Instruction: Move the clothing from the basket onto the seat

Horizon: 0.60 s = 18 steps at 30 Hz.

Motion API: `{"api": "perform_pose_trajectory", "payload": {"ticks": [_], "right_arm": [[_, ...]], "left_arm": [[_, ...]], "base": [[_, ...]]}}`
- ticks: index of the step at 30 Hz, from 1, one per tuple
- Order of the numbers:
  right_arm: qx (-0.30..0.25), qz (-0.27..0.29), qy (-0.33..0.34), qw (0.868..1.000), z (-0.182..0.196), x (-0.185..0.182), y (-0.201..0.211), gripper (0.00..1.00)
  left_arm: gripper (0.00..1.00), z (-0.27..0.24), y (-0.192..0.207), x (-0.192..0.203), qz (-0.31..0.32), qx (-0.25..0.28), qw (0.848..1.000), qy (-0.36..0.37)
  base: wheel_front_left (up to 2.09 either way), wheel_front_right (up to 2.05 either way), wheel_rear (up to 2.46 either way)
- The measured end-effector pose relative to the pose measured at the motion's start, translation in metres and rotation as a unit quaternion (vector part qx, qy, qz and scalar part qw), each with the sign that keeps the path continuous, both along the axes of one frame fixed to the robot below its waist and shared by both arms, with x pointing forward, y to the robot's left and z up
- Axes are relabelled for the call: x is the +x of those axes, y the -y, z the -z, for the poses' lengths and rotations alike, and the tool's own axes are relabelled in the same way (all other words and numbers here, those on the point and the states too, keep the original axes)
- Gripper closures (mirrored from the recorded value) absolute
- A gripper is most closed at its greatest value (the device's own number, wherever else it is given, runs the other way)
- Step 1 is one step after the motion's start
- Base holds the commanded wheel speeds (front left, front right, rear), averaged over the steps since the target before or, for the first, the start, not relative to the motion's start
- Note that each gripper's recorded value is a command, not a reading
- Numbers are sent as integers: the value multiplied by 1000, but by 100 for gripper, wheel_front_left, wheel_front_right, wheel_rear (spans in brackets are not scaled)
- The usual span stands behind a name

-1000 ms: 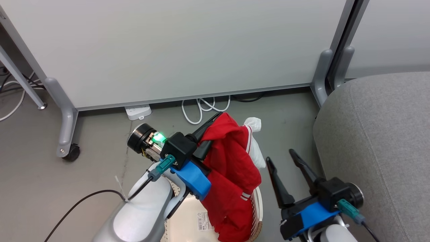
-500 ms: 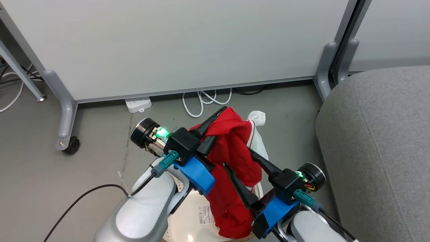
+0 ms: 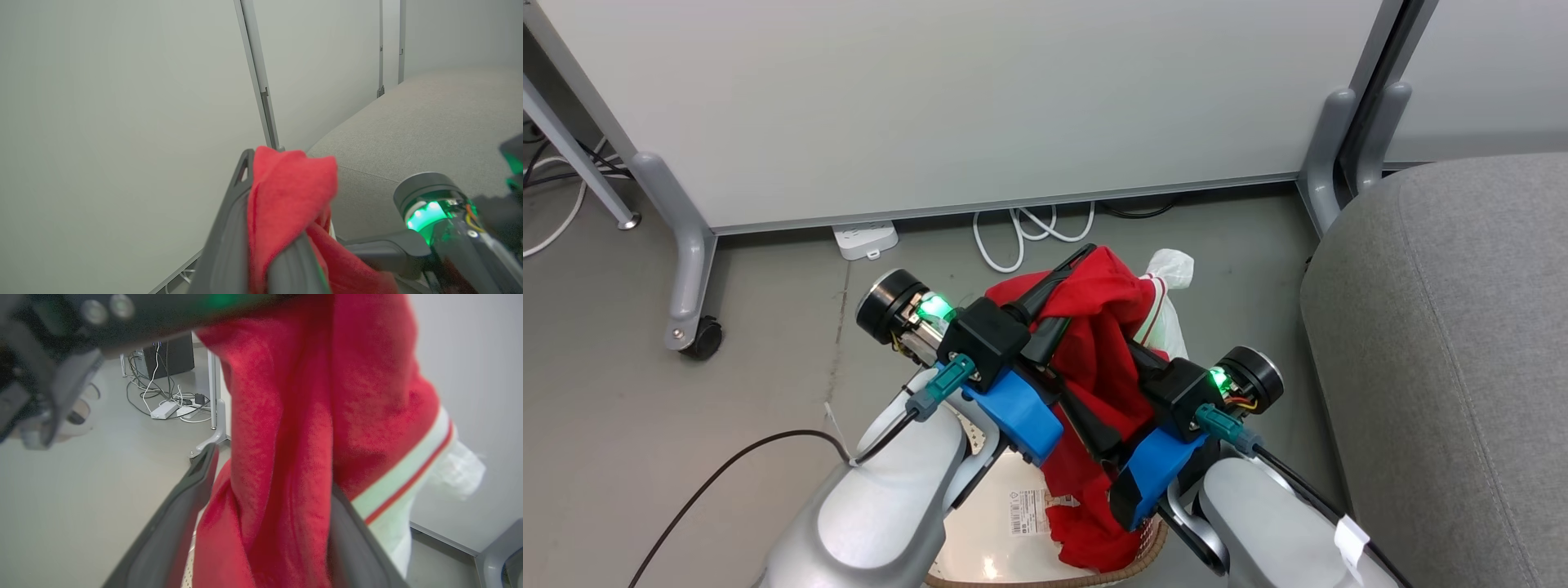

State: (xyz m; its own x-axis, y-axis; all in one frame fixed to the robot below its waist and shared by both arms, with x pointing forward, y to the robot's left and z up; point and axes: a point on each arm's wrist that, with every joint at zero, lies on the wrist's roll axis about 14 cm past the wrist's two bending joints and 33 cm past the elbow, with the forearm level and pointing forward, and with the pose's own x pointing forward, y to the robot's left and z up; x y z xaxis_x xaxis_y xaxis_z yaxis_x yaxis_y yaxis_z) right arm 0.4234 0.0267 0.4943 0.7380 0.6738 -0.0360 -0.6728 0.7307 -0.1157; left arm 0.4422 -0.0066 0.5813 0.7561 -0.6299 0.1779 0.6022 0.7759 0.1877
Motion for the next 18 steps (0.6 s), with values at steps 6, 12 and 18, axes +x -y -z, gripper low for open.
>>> {"api": "perform_pose_trajectory", "payload": {"ticks": [6,12,18], "right_arm": [[2,-4,-10,1000,2,6,-4,100],[5,-5,-16,1000,2,8,-5,100],[3,-3,-19,1000,3,8,-4,100]], "left_arm": [[100,1,3,0,4,-2,1000,-3],[100,0,4,0,5,-3,1000,-2],[100,0,5,0,6,-3,1000,-2]], "base": [[0,0,0],[0,0,0],[0,0,0]]}}
